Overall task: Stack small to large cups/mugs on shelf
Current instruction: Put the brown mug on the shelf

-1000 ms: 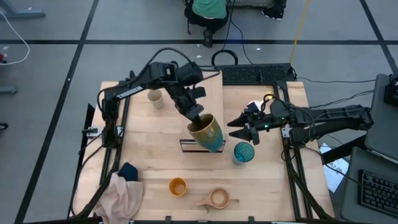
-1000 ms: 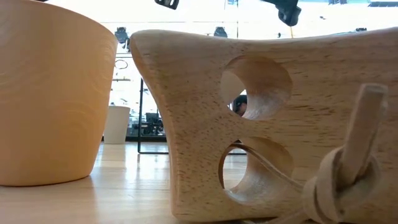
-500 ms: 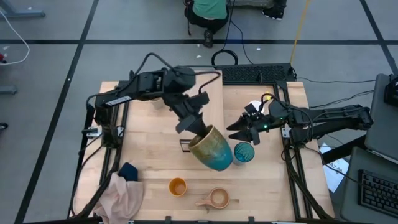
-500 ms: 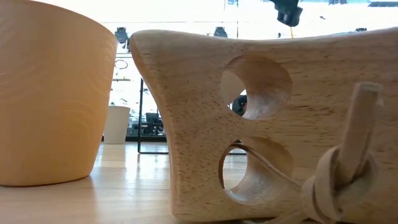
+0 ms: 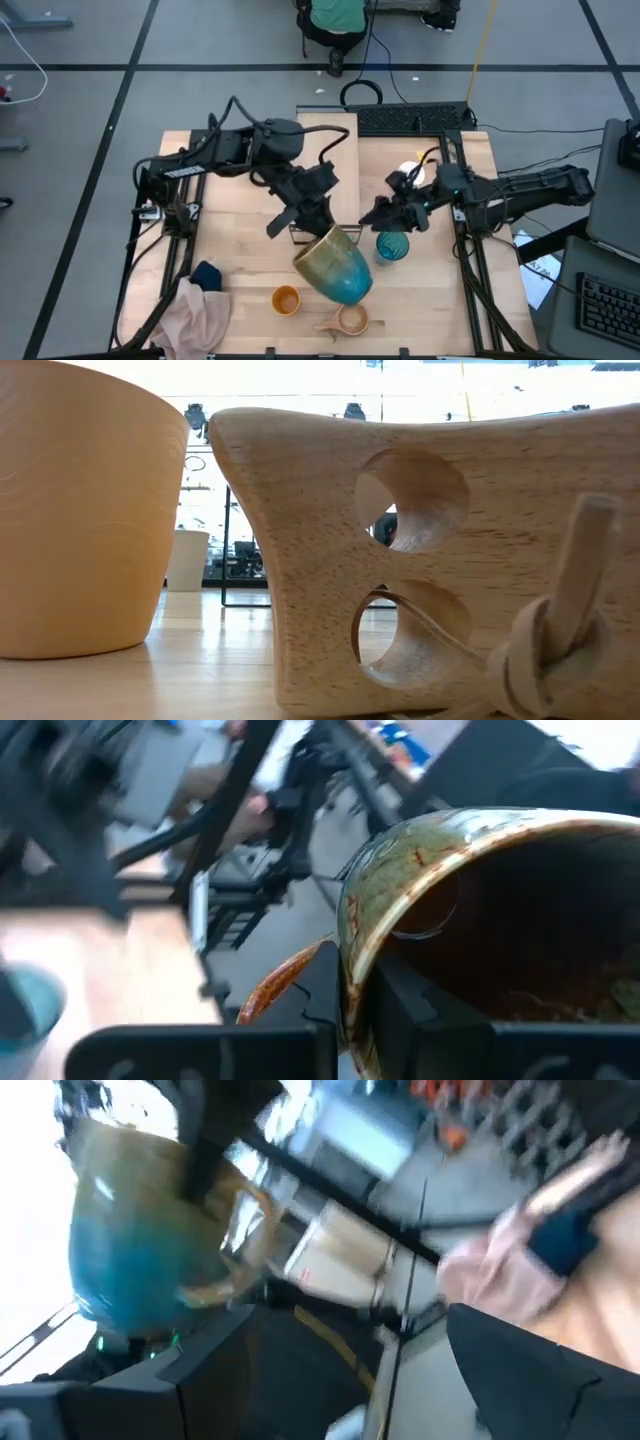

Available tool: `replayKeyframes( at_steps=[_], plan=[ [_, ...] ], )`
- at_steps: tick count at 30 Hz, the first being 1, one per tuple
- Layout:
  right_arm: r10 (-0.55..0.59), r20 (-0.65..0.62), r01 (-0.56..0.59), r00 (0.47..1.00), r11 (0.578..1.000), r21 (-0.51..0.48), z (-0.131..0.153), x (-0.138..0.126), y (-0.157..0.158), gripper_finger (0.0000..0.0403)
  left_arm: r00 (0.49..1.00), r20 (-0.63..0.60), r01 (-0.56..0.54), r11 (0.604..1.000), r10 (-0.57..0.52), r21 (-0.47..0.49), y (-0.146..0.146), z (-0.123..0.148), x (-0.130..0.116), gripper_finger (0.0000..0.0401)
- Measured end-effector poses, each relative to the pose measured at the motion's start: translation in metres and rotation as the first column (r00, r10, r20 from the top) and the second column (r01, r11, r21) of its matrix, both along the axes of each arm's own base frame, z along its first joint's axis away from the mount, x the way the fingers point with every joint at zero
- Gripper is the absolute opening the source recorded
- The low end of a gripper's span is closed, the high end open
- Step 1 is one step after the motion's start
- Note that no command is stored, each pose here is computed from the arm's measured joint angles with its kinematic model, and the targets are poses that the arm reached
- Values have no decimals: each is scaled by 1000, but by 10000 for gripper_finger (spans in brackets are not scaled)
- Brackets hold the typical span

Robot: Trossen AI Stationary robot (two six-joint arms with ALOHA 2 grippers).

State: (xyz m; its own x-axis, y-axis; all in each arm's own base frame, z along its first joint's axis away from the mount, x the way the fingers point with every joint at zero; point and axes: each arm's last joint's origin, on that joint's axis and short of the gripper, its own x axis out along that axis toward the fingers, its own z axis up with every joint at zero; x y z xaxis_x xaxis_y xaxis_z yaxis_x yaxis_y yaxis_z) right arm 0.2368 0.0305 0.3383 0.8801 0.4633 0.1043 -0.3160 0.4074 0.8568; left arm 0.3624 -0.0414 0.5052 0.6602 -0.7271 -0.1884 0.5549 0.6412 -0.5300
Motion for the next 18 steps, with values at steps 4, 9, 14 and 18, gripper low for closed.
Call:
replayKeyframes(
  at_steps=[4,9,14,18],
  plan=[
    [67,-20,-67,998,997,30,-10,13,13,311,993,113,43,999,-43,8,-8,9,0,29],
    [96,112,-103,989,993,61,-8,26,21,311,984,177,32,999,-32,3,-7,12,6,29],
    [103,253,-133,962,985,106,-1,30,23,311,985,171,36,999,-35,-4,-8,6,14,29],
    [108,260,-140,960,984,107,0,29,24,311,982,183,45,999,-39,-31,-9,8,16,29]
  ],
)
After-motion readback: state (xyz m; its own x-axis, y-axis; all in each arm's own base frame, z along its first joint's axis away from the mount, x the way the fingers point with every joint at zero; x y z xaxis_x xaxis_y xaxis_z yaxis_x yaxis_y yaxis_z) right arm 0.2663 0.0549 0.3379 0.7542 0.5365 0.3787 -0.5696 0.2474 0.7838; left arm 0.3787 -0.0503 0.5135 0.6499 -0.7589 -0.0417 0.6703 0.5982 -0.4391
